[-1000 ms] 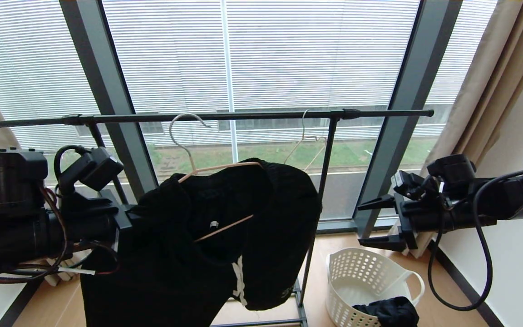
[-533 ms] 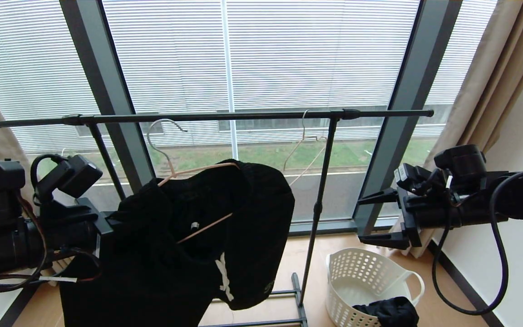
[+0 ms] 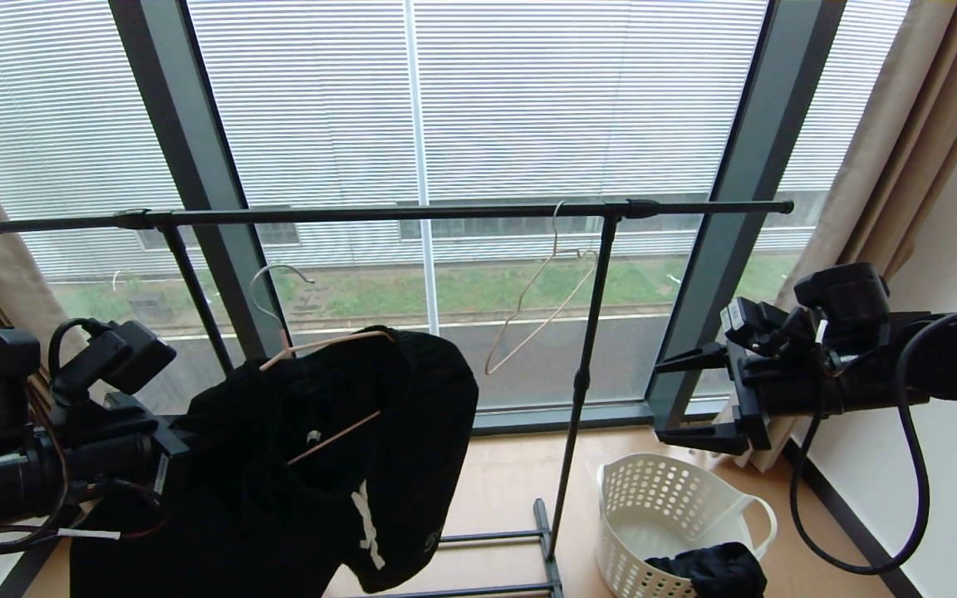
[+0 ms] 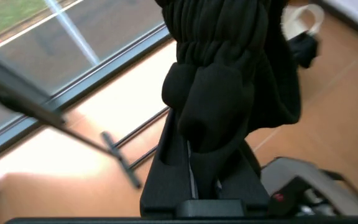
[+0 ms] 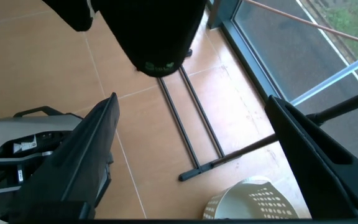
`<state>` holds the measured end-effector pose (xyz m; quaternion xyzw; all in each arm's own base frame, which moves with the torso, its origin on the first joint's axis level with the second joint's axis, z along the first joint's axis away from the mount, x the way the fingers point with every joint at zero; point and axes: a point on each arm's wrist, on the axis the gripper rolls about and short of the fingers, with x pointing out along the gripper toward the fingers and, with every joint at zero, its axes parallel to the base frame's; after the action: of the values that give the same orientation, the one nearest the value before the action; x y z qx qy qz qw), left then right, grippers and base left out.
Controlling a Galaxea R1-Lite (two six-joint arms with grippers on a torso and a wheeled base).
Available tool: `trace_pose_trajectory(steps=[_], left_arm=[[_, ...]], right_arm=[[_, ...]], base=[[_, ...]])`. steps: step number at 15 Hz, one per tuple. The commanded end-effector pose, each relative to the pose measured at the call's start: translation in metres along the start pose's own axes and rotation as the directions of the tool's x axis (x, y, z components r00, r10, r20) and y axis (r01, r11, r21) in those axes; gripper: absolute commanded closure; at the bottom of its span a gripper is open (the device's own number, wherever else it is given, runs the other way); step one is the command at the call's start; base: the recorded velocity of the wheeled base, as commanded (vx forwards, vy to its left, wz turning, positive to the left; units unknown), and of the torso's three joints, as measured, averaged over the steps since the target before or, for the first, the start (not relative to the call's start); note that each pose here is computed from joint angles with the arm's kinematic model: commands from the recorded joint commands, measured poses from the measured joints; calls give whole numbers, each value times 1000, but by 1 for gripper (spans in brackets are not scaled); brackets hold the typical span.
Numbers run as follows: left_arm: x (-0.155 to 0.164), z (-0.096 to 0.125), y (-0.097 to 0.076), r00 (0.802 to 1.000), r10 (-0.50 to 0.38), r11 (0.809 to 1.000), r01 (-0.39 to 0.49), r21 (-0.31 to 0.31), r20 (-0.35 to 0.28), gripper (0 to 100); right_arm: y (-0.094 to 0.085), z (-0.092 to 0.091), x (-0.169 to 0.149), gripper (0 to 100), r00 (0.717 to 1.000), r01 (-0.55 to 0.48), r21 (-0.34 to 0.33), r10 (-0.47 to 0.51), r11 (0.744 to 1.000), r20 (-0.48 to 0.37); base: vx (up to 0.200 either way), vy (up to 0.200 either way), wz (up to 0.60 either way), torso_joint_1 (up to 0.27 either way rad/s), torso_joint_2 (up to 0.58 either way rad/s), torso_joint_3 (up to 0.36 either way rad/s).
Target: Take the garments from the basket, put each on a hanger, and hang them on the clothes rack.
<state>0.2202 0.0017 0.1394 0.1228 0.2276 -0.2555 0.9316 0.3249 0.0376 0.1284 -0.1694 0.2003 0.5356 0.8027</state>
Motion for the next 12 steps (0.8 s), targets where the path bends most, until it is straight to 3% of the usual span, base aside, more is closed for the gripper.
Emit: trace_pose_trajectory(steps=[1, 6, 12], left_arm=[[11, -5, 5, 999, 3, 1000, -3, -5, -40, 100], [45, 4, 11, 989, 87, 996, -83, 37, -118, 100], [94, 42, 14, 985, 152, 987, -157, -45, -83, 100]], right_arm=[[-1, -1, 1, 0, 1000, 5, 2, -5, 1000, -11], [-3, -4, 4, 0, 1000, 6, 8, -6, 1000, -18], [-4, -7, 7, 0, 1000, 8, 6, -8, 1000, -21]], base=[[0, 0, 0, 0, 0, 0], [0, 0, 0, 0, 0, 0], [0, 0, 0, 0, 0, 0]])
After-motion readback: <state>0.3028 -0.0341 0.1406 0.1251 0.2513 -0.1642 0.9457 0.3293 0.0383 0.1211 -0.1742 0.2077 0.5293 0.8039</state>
